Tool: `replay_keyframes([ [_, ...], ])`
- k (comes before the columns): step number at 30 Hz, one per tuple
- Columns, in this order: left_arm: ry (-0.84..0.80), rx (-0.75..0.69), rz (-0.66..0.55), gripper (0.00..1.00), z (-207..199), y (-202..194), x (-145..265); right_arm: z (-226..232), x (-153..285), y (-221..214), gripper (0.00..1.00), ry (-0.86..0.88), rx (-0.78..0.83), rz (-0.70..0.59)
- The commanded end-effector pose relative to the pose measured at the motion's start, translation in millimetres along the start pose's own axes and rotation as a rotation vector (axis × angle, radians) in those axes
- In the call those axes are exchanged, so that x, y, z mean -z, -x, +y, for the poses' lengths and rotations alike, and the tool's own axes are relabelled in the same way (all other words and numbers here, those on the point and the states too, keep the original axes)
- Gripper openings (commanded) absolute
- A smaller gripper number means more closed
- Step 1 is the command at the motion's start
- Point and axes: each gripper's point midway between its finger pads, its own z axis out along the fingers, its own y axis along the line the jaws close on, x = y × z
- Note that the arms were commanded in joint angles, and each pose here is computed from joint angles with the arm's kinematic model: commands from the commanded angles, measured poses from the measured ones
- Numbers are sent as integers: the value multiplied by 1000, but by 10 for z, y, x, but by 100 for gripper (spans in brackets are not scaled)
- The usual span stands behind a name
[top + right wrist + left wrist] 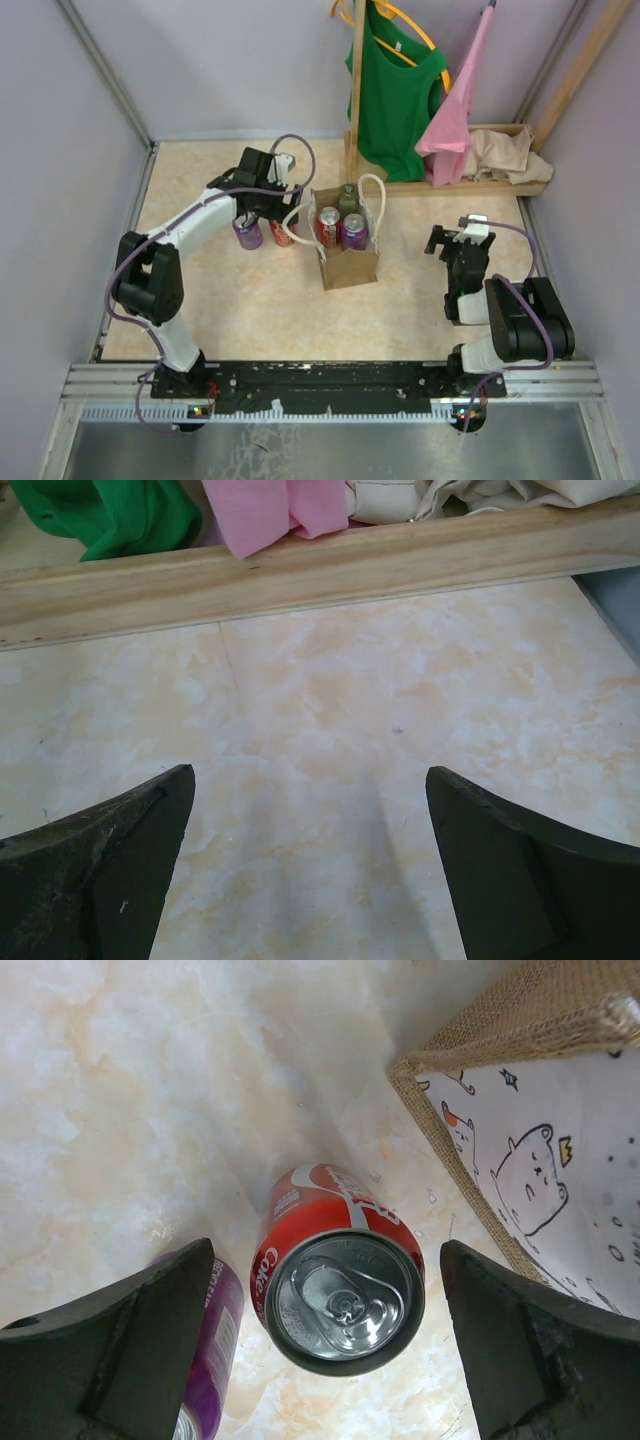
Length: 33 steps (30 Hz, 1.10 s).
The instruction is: Take the beverage out of the canvas bag
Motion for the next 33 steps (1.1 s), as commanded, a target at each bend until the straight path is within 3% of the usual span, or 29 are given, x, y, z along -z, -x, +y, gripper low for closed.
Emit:
replay_keyframes([
  [1, 8, -14, -122, 100, -29, 387, 234, 11, -66, 214, 99, -1, -15, -71],
  [6, 13, -40, -230, 100, -52, 801, 486, 13, -66, 214, 99, 0, -14, -71],
  [11, 34, -118, -443, 98, -117, 1389, 1025, 13, -66, 214, 99, -1, -15, -71],
  [14, -30, -225, -574, 98, -384, 1592, 1325, 13, -66, 216, 99, 0, -14, -72],
  [18, -121, -402, -652, 98, -882, 1549, 1388, 9, -66, 212, 99, -2, -15, -71],
  [26, -294, -597, -489, 99, -1646, 1032, 711, 13, -66, 214, 99, 0, -15, -71],
  [33, -249, -588, -339, 99, -1801, 881, 236, 13, -66, 215, 99, 0, -14, -72],
])
